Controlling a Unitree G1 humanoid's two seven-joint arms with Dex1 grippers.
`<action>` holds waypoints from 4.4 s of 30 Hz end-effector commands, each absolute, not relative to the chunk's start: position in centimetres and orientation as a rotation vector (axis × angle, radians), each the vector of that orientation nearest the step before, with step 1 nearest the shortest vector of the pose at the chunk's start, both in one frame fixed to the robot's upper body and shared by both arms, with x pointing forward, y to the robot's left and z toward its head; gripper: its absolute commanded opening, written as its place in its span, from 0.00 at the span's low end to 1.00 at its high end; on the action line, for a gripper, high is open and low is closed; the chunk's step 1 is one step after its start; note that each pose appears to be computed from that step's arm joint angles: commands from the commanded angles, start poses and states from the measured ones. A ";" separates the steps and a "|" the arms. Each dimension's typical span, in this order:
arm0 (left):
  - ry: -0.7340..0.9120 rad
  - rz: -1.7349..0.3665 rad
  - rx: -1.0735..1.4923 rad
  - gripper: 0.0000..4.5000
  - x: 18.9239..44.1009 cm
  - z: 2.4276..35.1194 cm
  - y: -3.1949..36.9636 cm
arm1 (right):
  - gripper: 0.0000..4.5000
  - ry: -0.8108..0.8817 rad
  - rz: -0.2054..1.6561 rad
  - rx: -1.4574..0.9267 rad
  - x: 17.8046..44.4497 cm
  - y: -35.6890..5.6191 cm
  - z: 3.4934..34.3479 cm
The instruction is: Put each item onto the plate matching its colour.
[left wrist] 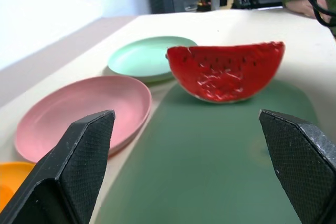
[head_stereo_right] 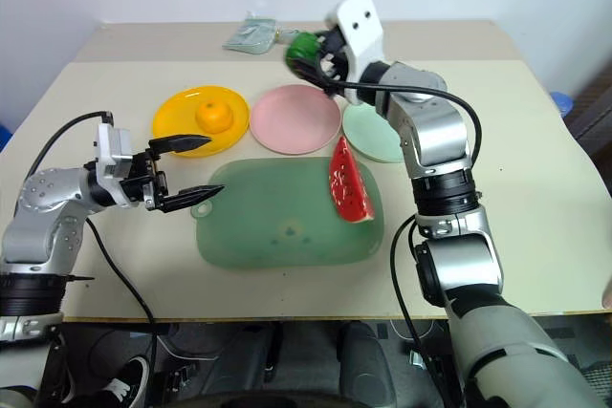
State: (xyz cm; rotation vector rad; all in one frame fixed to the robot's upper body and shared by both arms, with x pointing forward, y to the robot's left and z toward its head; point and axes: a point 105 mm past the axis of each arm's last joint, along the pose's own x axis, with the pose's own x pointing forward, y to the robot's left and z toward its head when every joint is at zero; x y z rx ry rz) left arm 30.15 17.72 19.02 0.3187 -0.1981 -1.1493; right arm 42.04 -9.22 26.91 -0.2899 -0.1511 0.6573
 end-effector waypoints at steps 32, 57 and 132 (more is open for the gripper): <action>-0.265 -1.135 0.349 1.00 30.6 19.4 17.8 | 0.99 0.146 0.592 0.032 38.3 -13.2 26.6; -0.264 -1.165 0.332 1.00 30.3 19.3 17.0 | 0.99 0.451 0.662 -0.069 32.3 -11.5 20.1; -0.338 -0.888 0.460 1.00 33.5 20.2 18.5 | 0.78 -0.351 0.795 0.067 38.8 -6.7 27.8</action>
